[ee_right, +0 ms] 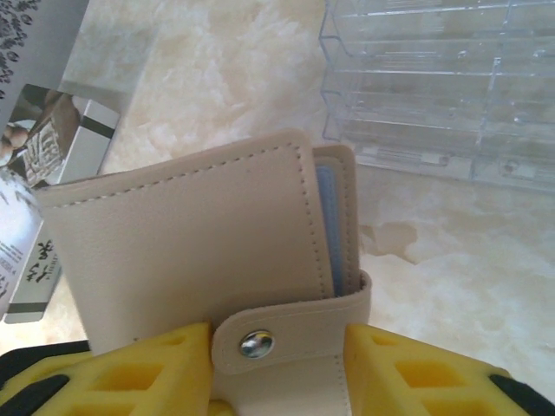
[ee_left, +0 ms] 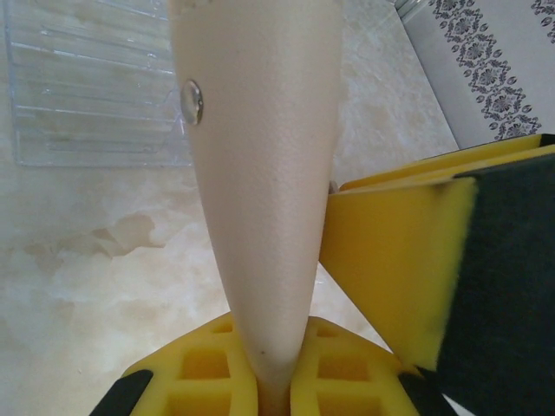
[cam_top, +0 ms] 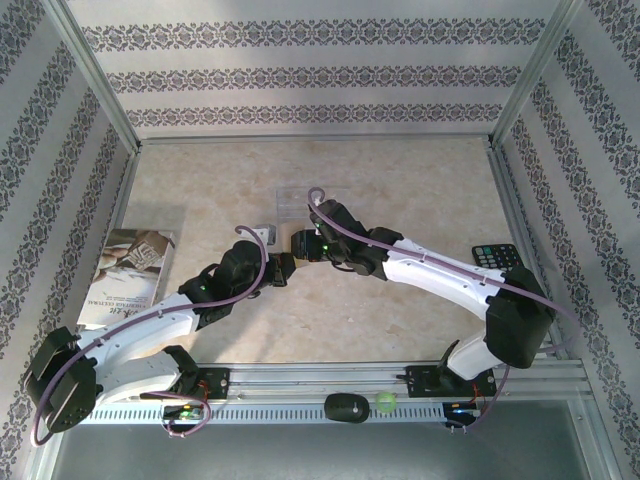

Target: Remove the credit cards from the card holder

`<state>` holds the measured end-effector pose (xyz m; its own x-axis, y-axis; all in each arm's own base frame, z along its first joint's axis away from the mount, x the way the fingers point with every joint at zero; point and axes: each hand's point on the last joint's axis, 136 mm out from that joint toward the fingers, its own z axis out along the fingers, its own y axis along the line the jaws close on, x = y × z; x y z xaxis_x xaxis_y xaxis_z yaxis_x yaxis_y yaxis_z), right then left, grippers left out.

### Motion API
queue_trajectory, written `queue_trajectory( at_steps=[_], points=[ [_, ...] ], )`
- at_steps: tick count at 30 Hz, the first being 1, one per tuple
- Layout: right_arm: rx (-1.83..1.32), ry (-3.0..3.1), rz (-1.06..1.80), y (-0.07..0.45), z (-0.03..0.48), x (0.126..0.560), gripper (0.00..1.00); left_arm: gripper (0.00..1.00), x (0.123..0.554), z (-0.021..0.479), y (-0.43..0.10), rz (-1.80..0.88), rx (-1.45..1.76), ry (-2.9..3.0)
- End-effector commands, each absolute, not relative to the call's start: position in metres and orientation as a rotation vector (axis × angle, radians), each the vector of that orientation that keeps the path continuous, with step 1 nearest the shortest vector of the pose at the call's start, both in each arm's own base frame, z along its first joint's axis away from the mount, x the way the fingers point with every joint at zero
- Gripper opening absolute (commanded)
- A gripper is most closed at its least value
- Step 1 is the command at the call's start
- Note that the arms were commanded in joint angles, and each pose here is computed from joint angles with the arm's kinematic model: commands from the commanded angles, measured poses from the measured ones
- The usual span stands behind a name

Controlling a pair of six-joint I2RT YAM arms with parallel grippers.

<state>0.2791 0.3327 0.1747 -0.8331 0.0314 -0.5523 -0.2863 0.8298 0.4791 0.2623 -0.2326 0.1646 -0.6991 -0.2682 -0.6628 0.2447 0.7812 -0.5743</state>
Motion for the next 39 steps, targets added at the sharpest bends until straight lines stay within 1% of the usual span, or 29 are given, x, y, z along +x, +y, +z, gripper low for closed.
queue_trajectory(
  at_steps=[1,6,10,12,19,23,26,30,31,32,33,34,35,36,37,39],
  points=[
    [-0.211,2.488,0.655,0.328,0.163,0.279,0.37,0.0,0.263,0.196,-0.237,-0.882,0.015,2.082],
    [-0.224,2.492,0.617,0.326,0.158,0.281,0.22,0.0,0.262,0.2,-0.239,-0.892,0.03,2.074],
    [-0.233,2.481,0.594,0.324,0.159,0.283,0.09,0.0,0.262,0.197,-0.239,-0.892,0.022,2.081],
    [-0.243,2.478,0.577,0.322,0.158,0.284,0.0,0.0,0.262,0.197,-0.239,-0.895,0.021,2.08],
    [-0.244,2.454,0.492,0.305,0.152,0.285,0.0,0.0,0.26,0.192,-0.238,-0.897,0.011,2.093],
    [-0.213,2.461,0.406,0.284,0.14,0.286,0.0,0.0,0.259,0.189,-0.235,-0.894,-0.001,2.099],
    [-0.166,2.479,0.395,0.27,0.13,0.286,0.0,0.0,0.258,0.189,-0.234,-0.892,-0.004,2.097],
    [-0.142,2.476,0.392,0.262,0.128,0.287,0.0,0.0,0.258,0.189,-0.233,-0.895,-0.003,2.096],
    [-0.119,2.475,0.397,0.253,0.128,0.287,0.0,0.0,0.257,0.186,-0.233,-0.897,-0.004,2.102],
    [-0.156,2.455,0.496,0.257,0.135,0.288,0.0,0.0,0.256,0.185,-0.234,-0.902,0.005,2.107],
    [-0.184,2.424,0.579,0.262,0.142,0.288,0.02,0.0,0.255,0.186,-0.235,-0.91,0.019,2.102],
    [-0.204,2.395,0.631,0.263,0.149,0.287,0.16,0.0,0.254,0.188,-0.236,-0.918,0.031,2.098],
    [-0.227,2.352,0.687,0.265,0.158,0.285,0.32,0.0,0.253,0.189,-0.237,-0.929,0.043,2.094],
    [-0.231,2.313,0.727,0.262,0.166,0.284,0.43,0.0,0.252,0.19,-0.238,-0.938,0.051,2.086],
    [-0.222,2.287,0.746,0.257,0.172,0.284,0.5,0.0,0.251,0.191,-0.237,-0.941,0.055,2.081],
    [-0.219,2.197,0.881,0.255,0.188,0.28,0.58,0.0,0.252,0.194,-0.237,-0.952,0.054,2.068]
  ],
)
